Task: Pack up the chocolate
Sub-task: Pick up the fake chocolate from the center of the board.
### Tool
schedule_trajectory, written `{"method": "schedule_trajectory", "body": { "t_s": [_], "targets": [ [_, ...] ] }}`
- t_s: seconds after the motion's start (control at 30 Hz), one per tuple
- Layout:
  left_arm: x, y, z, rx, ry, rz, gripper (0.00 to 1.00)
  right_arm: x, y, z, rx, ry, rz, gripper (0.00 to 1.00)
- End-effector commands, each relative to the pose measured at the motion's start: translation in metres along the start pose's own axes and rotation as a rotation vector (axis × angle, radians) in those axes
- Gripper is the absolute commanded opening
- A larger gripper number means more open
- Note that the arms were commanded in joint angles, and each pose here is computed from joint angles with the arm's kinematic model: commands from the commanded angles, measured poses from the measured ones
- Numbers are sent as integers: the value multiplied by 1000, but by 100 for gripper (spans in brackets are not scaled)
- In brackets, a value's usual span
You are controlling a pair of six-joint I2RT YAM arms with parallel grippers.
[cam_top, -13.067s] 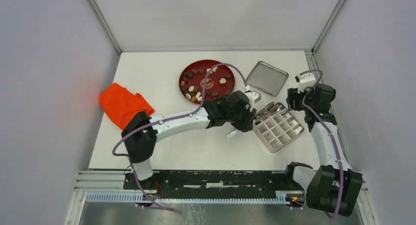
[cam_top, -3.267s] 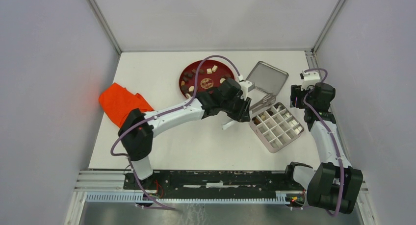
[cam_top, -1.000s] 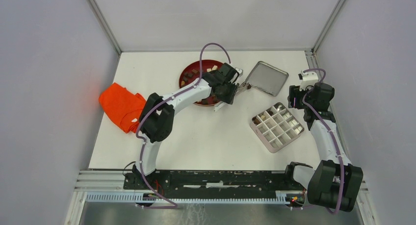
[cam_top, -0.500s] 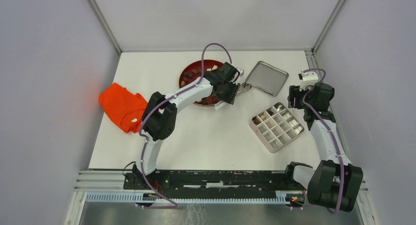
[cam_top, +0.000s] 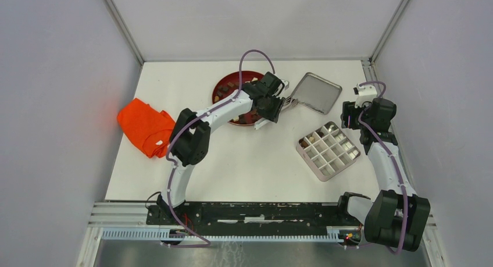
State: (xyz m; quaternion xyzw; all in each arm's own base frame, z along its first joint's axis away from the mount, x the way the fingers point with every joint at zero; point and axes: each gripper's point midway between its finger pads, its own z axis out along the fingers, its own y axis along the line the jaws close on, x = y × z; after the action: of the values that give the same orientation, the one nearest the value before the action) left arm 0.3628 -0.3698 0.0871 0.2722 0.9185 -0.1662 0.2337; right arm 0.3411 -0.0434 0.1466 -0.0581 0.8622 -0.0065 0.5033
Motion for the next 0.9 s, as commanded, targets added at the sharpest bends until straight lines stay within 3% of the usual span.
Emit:
{"method": "schedule_trajectory", "body": {
  "t_s": [0.0,0.53,0.87],
  "targets": [
    [-19,-1,-3,29,-45,45,45,-21,-1,-1,-4,-52,-27,67],
    [-22,-6,10,68,-27,40,45,-21,0,-1,-5,-52,-27,67],
    [-26,-6,12,73,-28,27,39,-21,0,-1,-6,-52,-29,67]
  ]
}}
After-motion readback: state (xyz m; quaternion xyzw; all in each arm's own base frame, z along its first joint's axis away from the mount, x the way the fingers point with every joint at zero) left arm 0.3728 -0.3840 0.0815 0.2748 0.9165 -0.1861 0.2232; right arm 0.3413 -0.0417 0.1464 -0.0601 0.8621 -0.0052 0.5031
